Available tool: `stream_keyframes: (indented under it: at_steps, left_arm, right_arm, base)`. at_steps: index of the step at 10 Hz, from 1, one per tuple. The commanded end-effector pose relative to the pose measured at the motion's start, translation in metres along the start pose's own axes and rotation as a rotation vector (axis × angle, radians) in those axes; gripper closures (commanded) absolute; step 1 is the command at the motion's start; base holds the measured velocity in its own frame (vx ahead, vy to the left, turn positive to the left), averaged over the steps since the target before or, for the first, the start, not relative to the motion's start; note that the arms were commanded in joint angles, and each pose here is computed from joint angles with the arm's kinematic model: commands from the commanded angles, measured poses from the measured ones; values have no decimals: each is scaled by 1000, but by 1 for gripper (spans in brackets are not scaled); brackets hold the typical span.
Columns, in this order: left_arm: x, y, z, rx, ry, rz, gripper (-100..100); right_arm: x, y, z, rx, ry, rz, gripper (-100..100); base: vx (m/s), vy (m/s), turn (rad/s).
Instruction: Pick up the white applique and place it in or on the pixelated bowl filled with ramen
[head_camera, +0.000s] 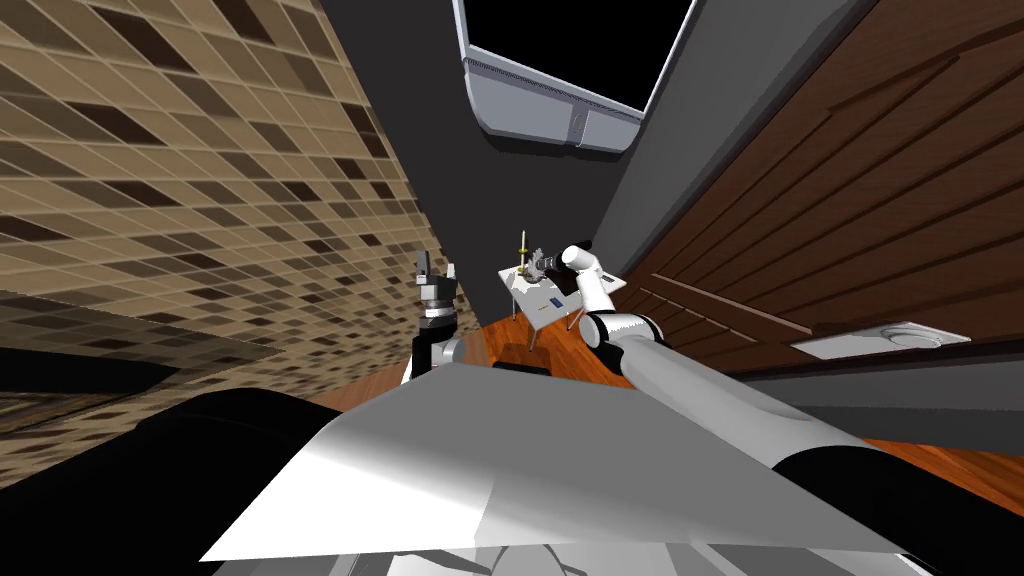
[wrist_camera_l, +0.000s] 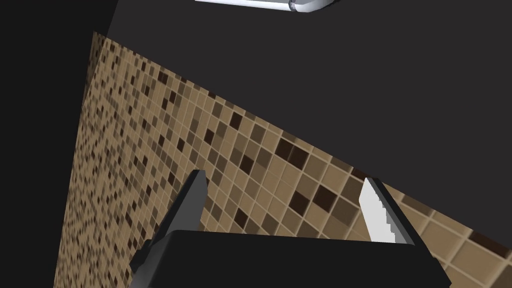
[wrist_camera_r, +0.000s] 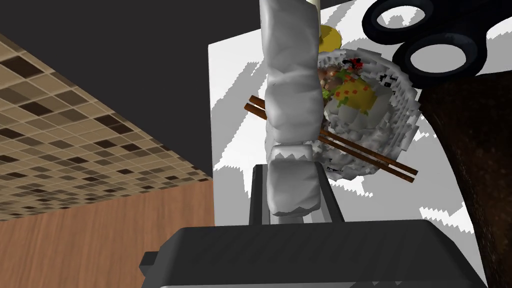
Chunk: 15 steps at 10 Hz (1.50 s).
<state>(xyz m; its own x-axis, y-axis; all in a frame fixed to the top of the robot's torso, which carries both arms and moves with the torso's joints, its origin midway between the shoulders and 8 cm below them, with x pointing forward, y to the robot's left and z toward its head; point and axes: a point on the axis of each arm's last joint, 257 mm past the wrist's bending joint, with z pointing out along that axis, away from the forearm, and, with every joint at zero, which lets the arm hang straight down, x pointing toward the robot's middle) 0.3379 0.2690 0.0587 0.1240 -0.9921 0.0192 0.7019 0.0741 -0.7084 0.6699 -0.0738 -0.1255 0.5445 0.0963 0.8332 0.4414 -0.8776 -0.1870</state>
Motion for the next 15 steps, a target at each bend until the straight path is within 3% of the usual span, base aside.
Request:
stream_keyframes:
  at_steps: [1,15]
  left_arm:
    - [0,0,0,0,0,0,0]
    - [0,0,0,0,0,0,0]
  right_arm:
    - [5,4,1,-16,1,3,100]
    - [17,66,11,-188,-49,-29,100]
  base:
    - [40,-90,90]
    - [27,-86,162]
